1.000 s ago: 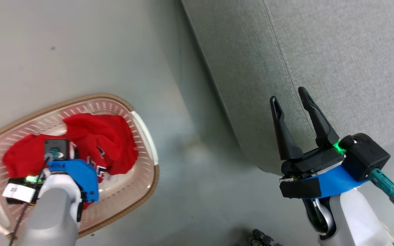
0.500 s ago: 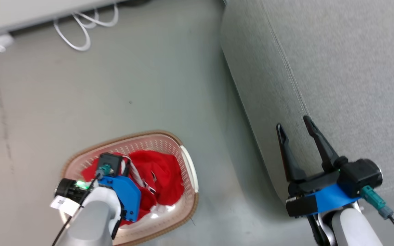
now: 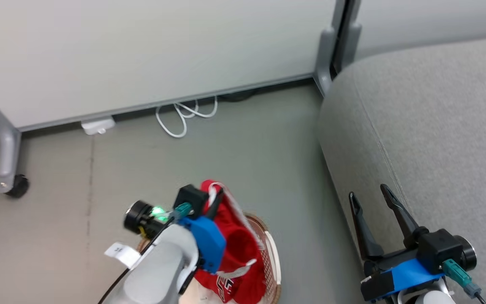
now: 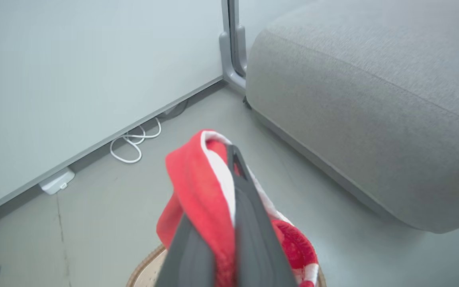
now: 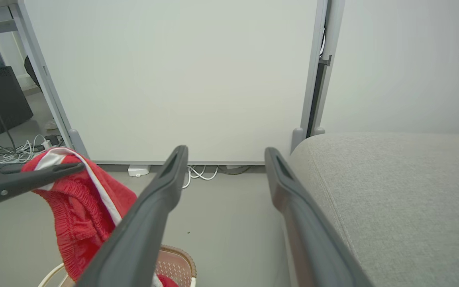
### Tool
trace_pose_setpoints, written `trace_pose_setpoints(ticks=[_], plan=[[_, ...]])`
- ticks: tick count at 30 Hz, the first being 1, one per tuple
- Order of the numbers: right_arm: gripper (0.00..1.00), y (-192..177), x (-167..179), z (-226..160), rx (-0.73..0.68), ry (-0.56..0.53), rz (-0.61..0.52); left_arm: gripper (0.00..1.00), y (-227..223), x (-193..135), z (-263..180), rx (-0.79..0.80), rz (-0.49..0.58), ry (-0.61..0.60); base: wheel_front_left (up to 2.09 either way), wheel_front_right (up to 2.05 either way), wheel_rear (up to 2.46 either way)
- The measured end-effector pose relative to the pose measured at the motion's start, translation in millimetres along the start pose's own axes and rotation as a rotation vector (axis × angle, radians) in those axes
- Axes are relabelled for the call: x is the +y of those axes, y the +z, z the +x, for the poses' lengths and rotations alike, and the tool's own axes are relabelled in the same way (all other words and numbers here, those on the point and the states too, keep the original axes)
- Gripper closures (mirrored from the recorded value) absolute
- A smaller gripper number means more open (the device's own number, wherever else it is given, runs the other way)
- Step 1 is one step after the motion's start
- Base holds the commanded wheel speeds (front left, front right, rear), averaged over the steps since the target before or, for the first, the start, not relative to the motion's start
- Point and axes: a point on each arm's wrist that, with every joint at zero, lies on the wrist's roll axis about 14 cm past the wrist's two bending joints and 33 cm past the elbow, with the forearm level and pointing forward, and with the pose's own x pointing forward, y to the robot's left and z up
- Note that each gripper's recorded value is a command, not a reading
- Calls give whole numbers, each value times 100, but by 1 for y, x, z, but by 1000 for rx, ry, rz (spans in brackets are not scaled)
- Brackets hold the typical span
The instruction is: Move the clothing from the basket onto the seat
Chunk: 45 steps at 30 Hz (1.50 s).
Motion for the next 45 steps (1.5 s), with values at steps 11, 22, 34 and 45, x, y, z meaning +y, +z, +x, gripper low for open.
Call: trace_pose_setpoints(ticks=[11, 22, 34, 45], plan=[[0, 14, 26, 0, -43, 77, -1, 100, 120, -27, -15, -266, 113, -82, 0, 0, 0], [0, 13, 39, -2, -39, 116, -14, 100, 186, -62, -31, -421, 136, -184, 0, 0, 0], [0, 15, 38, -7, -41, 114, -22, 100, 196, -89, -31, -437, 130, -231, 0, 0, 0], [0, 15, 48, -6, -40, 142, -11, 100, 191, -93, -26, -422, 123, -240, 0, 0, 0]])
